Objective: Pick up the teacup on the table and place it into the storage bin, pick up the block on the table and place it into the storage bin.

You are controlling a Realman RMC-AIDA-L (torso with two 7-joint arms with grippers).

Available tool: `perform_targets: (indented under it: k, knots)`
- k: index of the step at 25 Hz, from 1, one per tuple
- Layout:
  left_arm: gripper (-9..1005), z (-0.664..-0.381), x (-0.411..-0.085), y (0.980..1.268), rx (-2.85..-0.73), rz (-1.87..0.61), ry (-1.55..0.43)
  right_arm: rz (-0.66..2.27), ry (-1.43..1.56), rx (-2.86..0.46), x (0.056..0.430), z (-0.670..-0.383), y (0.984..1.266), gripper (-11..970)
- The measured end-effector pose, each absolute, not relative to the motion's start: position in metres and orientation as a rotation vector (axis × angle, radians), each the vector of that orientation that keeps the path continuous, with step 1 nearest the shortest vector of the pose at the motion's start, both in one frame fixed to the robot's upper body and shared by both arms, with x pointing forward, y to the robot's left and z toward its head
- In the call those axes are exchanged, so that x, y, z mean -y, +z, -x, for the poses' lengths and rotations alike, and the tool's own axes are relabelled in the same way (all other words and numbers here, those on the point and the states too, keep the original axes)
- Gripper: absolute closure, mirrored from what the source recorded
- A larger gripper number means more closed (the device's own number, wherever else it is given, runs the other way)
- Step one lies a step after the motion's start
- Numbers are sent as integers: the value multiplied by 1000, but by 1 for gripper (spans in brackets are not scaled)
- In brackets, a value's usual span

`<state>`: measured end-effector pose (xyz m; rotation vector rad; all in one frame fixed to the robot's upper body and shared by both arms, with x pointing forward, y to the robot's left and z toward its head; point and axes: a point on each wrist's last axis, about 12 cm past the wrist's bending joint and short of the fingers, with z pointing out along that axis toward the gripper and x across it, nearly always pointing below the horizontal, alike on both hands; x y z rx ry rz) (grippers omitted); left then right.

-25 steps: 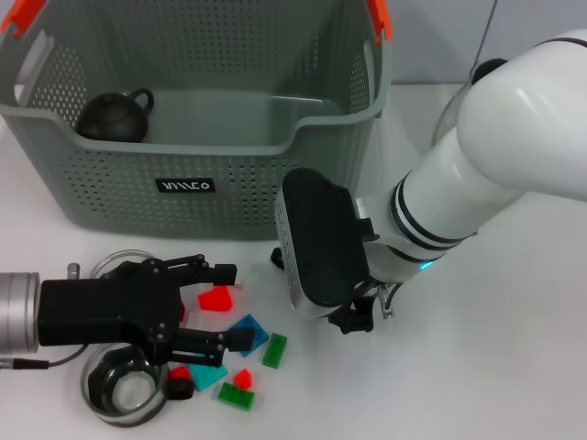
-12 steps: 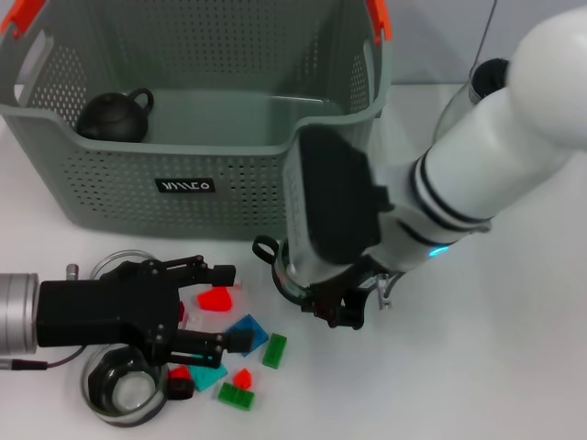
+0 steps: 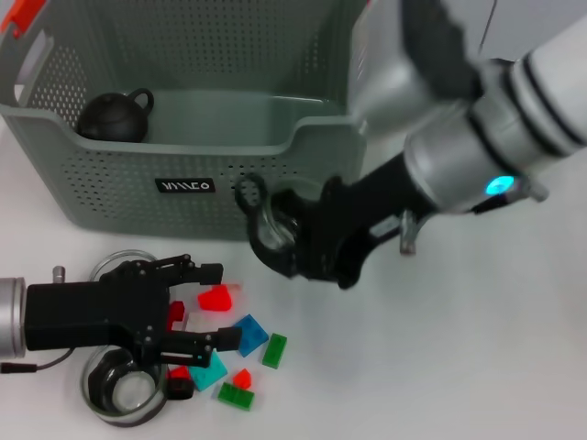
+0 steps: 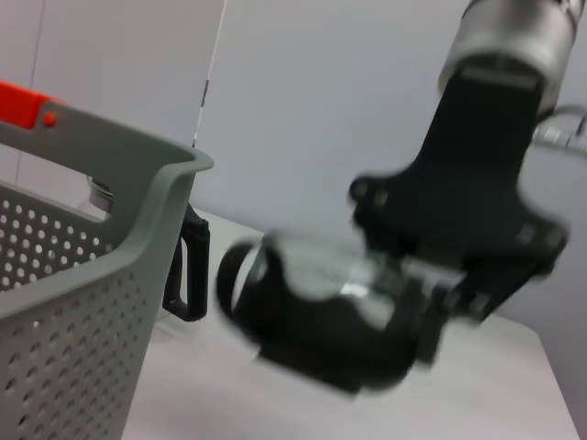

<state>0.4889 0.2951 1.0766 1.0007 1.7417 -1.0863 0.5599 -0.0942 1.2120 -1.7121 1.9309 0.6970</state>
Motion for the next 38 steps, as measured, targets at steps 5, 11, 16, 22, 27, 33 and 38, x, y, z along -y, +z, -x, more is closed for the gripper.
perform_targets:
  k: [5,11,16,22,27,33,38]
  knots:
    - [63,-489,-295,1077,-1740,-1002,-1087,1600,969,-1744,102,-560,1261,900]
    - [63,-489,-294,1077,-1734,-1002,-1091,1367,1058,-1550,112,-582,1312,900]
    - [63,-490,-293,1077,-1739,-1006,-1100,1229,985,-1569,108,-613,1311,899]
    - [63,-490,-292,1078,-1732,-1014,-1101,1166,780,-1701,87,-664,1273,899]
    - [64,-491,-292,1078,-1733,-1018,-1099,1221,579,-1753,65,-676,1242,900]
    - [64,-490,-292,1077,-1727,-1025,-1093,1292,434,-1806,47,-678,1210,900]
    - [64,-490,-292,1077,-1727,-1022,-1091,1297,376,-1833,47,-679,1196,899]
